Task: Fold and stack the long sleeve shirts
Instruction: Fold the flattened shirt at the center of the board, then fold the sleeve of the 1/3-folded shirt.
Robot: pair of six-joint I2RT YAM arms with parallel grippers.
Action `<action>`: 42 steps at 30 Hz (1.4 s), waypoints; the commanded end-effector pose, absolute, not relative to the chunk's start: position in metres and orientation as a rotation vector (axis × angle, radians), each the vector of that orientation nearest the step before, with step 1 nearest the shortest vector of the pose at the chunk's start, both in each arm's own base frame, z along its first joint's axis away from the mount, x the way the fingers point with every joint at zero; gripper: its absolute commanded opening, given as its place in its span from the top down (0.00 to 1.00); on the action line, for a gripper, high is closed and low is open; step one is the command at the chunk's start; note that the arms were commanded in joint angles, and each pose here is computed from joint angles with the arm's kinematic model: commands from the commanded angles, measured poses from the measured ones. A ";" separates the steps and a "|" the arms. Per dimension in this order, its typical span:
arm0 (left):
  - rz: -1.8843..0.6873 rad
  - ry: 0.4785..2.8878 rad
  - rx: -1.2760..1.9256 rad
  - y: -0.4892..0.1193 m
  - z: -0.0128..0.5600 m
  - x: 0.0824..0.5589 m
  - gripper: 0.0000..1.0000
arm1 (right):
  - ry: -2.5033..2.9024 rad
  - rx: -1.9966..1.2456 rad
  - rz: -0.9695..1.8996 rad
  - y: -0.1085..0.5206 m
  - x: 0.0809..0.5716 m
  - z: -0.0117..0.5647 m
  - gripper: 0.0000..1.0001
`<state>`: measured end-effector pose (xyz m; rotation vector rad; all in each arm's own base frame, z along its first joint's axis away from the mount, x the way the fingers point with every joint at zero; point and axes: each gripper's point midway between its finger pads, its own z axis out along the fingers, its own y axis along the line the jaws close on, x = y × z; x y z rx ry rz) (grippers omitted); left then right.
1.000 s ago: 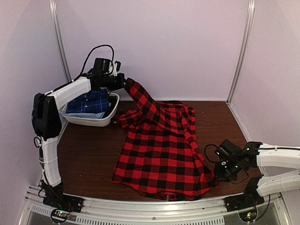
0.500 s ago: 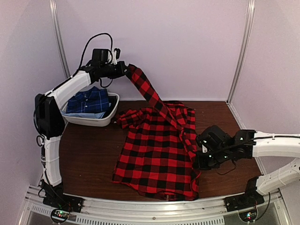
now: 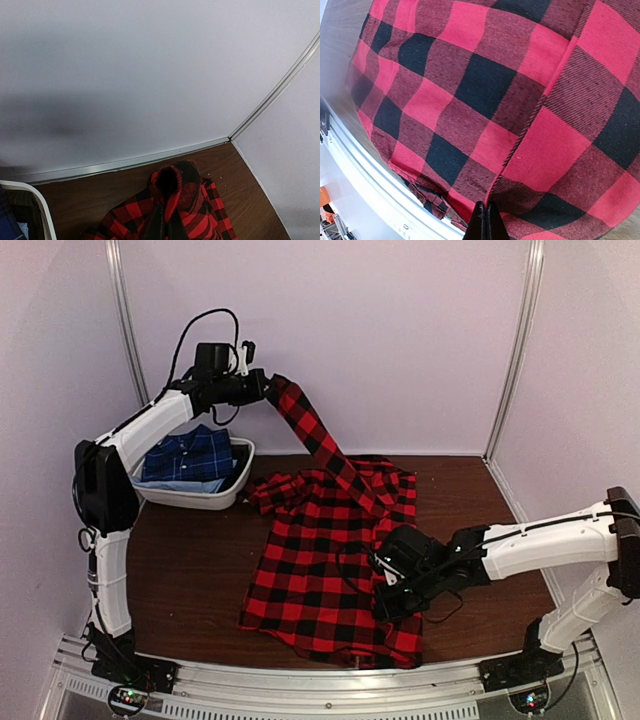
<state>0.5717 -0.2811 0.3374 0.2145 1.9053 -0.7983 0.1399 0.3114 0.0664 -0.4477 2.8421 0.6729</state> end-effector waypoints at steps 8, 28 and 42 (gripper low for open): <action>-0.787 1.806 0.247 -0.274 0.377 0.569 1.00 | 2.799 -0.515 0.794 0.332 0.138 0.071 1.00; -0.794 2.038 0.266 -0.270 0.282 0.507 1.00 | 2.368 -0.098 0.665 0.264 0.335 0.174 0.50; -0.830 2.077 0.385 -0.302 0.276 0.456 1.00 | 2.292 0.030 0.691 0.241 0.499 0.145 0.63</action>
